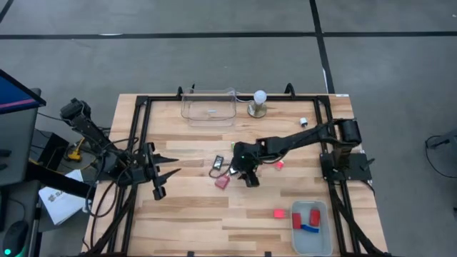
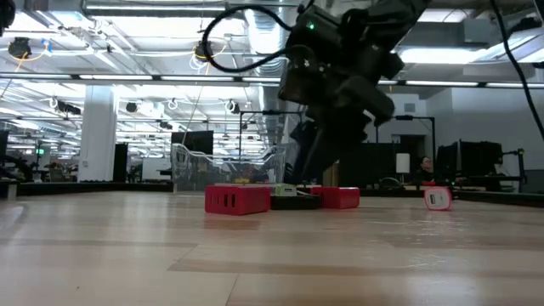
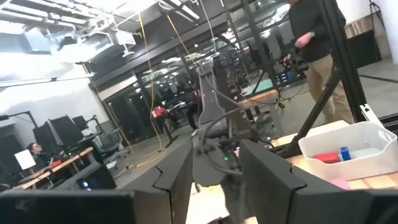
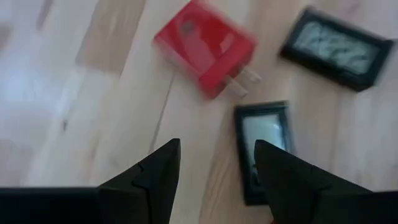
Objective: Pick & Place Office items
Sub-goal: Put the right black digital clock into the gray bin
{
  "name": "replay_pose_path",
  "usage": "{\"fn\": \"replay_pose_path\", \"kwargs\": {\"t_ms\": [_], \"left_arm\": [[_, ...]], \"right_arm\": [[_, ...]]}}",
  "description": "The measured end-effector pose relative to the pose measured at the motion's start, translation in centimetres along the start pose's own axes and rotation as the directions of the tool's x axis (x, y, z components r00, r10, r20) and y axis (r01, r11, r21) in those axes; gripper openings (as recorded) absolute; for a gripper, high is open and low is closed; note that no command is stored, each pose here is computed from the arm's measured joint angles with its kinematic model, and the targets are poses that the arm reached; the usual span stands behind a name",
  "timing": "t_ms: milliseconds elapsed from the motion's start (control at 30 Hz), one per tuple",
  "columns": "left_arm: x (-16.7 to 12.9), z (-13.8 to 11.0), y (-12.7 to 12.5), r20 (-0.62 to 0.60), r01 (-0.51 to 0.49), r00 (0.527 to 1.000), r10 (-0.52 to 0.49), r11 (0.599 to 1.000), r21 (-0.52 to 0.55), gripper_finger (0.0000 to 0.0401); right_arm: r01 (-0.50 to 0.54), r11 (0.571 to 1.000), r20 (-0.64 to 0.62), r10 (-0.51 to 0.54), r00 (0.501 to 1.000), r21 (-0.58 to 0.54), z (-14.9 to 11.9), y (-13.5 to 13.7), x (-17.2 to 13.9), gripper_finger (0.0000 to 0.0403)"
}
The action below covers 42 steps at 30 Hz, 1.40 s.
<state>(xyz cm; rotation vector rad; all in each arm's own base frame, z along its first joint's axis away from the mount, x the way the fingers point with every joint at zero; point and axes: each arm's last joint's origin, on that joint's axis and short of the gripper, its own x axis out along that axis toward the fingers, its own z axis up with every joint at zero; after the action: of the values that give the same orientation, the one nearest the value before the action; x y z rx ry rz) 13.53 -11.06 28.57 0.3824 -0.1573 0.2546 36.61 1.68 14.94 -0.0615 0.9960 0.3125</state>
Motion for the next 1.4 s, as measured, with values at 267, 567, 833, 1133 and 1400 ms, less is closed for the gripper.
{"fn": "replay_pose_path", "kwargs": {"t_ms": [267, 567, 833, 1133, 1400], "left_arm": [[-0.1, 0.0, 0.0, 0.000, 0.001, 1.000, -0.001, 1.000, 0.009, 0.0129], [-0.1, 0.0, 0.0, 0.000, 0.001, 1.000, -0.001, 1.000, 0.005, 0.0129], [-0.1, 0.0, 0.0, 0.000, 0.001, 1.000, -0.001, 1.000, 0.005, 0.0129], [-0.1, 0.0, 0.0, 0.000, 0.001, 1.000, -0.001, 1.000, 0.004, 0.0129], [-0.1, 0.0, 0.0, 0.000, 0.001, 1.000, -0.001, 1.000, 0.003, 0.0129]], "right_arm": [[0.157, 0.971, 0.048, -0.151, 0.987, -0.181, 0.9, 0.9, 0.1, 0.0213], [0.170, 0.980, 0.060, -0.164, 0.985, -0.109, 0.8, -0.4, -0.1, 0.0262], [0.137, 0.989, 0.042, -0.135, 0.990, -0.055, 0.4, -1.4, -0.3, 0.0271], [0.134, 0.991, -0.040, -0.135, 0.990, -0.016, -0.8, -1.5, 2.0, 0.0271], [0.160, 0.987, -0.064, -0.161, 0.985, -0.016, -1.1, -1.7, 2.6, 0.0271]]}}
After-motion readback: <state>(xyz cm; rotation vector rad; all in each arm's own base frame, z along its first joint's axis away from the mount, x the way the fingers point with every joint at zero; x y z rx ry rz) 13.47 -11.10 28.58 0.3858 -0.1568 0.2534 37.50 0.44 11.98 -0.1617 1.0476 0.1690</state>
